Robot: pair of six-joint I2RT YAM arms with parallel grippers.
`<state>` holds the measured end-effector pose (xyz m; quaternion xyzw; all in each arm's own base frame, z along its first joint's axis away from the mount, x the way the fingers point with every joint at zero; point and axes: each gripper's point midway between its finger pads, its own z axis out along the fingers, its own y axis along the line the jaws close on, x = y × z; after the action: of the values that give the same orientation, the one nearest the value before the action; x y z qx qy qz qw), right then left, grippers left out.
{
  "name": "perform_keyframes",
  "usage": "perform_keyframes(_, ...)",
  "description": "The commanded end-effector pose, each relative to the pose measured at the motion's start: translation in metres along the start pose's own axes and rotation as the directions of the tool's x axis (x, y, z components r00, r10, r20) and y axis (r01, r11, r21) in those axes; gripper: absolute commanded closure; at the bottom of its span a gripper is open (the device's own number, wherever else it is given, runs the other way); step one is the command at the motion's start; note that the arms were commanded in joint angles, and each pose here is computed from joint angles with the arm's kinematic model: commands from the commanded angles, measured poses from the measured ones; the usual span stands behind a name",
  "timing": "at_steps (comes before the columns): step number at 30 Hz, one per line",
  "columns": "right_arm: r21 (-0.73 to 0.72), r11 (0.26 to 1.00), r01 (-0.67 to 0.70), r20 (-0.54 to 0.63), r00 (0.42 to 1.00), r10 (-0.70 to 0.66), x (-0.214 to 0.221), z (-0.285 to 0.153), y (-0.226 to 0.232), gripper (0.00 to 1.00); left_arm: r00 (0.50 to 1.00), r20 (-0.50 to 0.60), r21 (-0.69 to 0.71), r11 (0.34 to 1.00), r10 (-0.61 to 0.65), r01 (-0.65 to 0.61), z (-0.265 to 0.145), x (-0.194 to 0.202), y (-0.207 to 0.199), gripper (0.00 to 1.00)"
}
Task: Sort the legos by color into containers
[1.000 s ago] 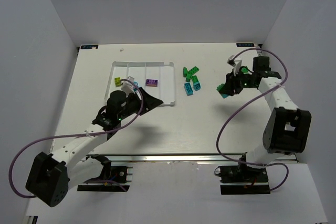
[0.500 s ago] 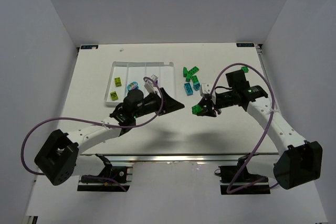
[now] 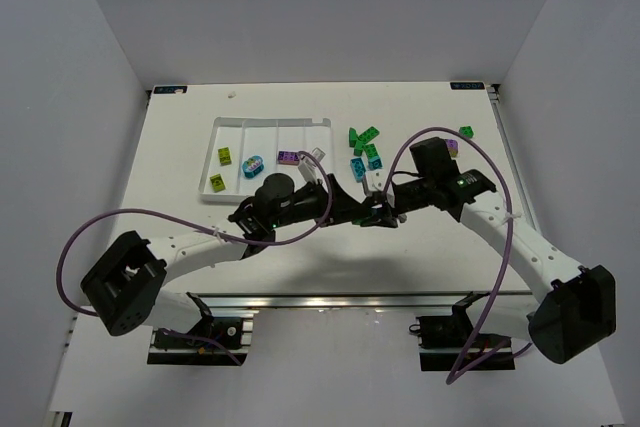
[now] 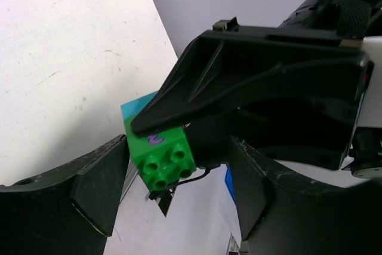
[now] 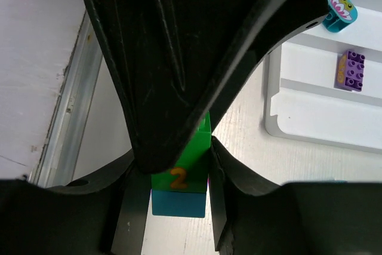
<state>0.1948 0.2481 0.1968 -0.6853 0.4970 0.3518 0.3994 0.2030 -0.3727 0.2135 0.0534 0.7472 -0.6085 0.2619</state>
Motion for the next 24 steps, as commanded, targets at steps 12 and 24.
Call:
perform_keyframes(12, 0.111, 0.993, 0.051, -0.019, 0.999, -0.049, -0.008, 0.003, -0.009, 1.00, 1.000, 0.015, -0.065, 0.998, 0.027, -0.026, 0.013, -0.007, 0.000, 0.47)
perform_keyframes(24, 0.183, 0.980, -0.075, -0.017, 0.997, 0.080, -0.009, 0.006, -0.020, 0.30, 0.997, 0.025, -0.136, 0.988, 0.075, -0.070, 0.014, -0.012, 0.004, 1.00)
